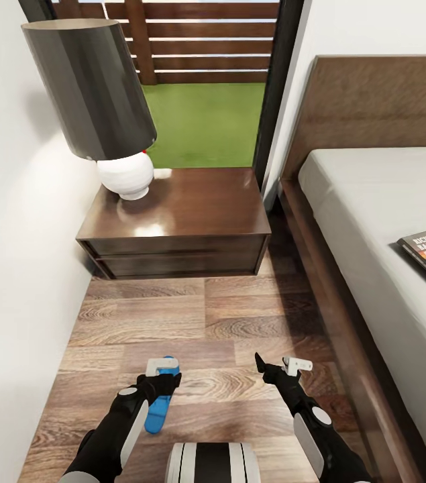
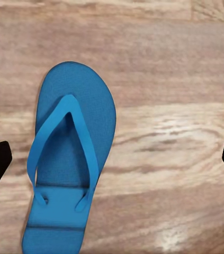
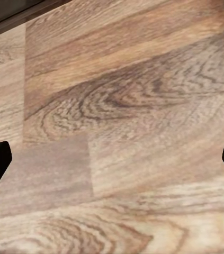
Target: In the bedroom, move the book from the bed onto either nightstand, and place the two sandals side by side next to the bed.
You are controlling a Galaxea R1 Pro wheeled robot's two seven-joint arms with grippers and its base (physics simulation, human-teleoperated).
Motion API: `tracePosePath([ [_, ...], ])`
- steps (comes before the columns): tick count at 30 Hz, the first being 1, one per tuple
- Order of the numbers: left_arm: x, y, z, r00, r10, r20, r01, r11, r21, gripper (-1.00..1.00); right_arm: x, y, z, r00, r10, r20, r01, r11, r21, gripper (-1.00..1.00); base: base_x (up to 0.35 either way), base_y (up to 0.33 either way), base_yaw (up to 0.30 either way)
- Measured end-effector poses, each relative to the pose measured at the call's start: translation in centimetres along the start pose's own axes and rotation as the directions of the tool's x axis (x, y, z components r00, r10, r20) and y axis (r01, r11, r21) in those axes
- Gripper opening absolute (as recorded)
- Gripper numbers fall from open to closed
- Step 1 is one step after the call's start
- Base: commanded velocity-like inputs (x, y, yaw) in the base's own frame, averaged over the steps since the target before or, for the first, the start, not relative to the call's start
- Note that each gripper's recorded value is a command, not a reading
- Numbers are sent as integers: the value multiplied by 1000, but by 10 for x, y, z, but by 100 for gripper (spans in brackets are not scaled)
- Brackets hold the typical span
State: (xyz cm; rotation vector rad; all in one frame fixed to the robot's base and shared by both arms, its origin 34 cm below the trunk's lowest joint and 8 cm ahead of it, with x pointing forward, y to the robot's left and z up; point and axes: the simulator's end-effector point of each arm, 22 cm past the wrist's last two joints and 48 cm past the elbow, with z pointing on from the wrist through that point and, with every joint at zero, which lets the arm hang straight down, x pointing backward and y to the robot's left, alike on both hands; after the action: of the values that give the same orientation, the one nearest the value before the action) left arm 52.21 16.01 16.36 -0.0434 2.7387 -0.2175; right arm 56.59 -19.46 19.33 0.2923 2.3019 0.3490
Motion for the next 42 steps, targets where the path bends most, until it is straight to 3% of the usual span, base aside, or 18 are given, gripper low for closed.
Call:
tracePosePath([
  [30, -1, 0, 0, 1000, -1, 2, 1, 1000, 0, 100, 0, 0, 0, 1000, -1, -1, 1, 1000, 0, 100, 0, 0, 0],
  [42, 15, 2, 9, 1000, -5, -29, 5, 1000, -1, 100, 18, -7, 3, 1000, 5, -31, -5, 1000, 10, 100, 0, 0, 0],
])
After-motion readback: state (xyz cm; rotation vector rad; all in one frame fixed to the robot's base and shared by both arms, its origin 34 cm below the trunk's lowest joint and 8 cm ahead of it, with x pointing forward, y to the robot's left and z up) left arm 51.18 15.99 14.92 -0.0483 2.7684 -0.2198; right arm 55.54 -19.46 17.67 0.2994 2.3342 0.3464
